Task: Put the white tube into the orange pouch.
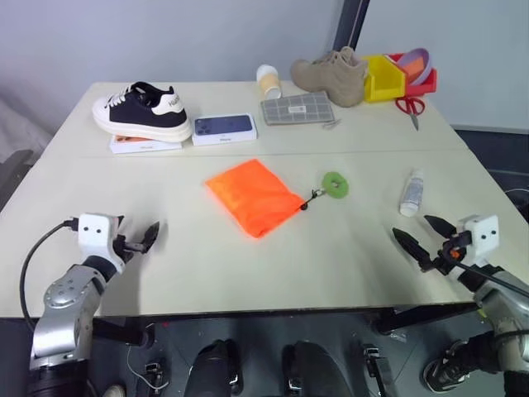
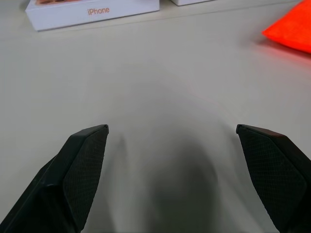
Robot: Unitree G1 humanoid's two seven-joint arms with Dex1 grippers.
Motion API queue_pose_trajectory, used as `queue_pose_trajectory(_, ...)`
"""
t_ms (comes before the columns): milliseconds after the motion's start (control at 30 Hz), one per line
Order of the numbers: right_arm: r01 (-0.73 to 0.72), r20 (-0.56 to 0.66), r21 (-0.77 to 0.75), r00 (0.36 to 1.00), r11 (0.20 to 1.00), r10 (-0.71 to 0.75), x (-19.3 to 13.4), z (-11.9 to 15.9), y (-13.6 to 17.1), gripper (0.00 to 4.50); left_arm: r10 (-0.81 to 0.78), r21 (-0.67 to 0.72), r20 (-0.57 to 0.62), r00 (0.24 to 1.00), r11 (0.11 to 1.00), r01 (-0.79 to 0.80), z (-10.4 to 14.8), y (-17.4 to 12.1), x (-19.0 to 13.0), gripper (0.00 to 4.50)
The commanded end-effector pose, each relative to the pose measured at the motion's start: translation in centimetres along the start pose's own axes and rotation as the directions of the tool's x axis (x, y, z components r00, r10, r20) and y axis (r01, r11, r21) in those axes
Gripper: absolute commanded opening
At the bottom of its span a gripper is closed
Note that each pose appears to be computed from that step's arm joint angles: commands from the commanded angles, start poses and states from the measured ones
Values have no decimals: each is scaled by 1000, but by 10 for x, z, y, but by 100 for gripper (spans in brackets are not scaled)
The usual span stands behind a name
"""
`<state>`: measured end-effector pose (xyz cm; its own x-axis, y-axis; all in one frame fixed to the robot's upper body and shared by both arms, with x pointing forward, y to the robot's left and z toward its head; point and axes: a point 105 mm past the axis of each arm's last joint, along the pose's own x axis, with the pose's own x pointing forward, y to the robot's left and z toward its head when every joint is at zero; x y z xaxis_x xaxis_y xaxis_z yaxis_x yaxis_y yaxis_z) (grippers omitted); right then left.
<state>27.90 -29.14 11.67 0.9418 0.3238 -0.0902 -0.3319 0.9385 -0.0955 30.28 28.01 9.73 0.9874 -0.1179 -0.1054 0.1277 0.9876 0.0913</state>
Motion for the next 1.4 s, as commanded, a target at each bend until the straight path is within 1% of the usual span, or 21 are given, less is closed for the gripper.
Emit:
queue_pose_trajectory(33,7,38,-13,999,1000,-7,1,9,-2,444,-13,5,48,999,1000,13,14,-1,1,450)
queue_pose_trajectory(167,7,43,-14,999,1000,-6,2,10,-2,444,-6,-8,63,998,1000,6,18,1,2,450)
queue_pose_trajectory(300,5,44,-14,999,1000,-5,3,10,-1,444,-35,-14,78,996,999,36,23,-6,3,450)
queue_pose_trajectory(433,-25,41,-12,999,1000,25,8,9,5,444,-102,23,134,986,995,100,44,-24,6,450)
queue_pose_trajectory(633,-57,50,-22,997,998,58,11,15,10,444,-223,74,159,962,974,214,57,-53,10,450)
queue_pose_trajectory(700,-84,42,-38,995,996,86,10,16,16,444,-325,107,156,933,944,311,61,-75,12,450)
queue_pose_trajectory(767,-115,59,-48,991,992,118,11,23,26,444,-436,151,146,888,897,416,65,-101,13,450)
queue_pose_trajectory(867,-155,75,-54,984,986,159,13,30,40,444,-533,238,128,836,835,496,70,-131,16,450)
queue_pose_trajectory(933,-174,79,-52,981,983,178,14,31,46,444,-584,326,95,807,784,529,69,-151,17,450)
queue_pose_trajectory(1100,-192,78,-49,978,980,196,16,27,54,444,-619,489,54,784,700,520,64,-183,23,450)
queue_pose_trajectory(1167,-201,72,-49,976,978,204,16,23,57,444,-618,522,49,785,686,508,62,-190,26,450)
queue_pose_trajectory(1267,-210,70,-49,975,977,213,17,21,61,444,-614,553,50,788,674,490,61,-198,30,450)
queue_pose_trajectory(1400,-229,78,-51,969,972,232,20,22,66,444,-629,555,39,776,660,507,58,-211,34,450)
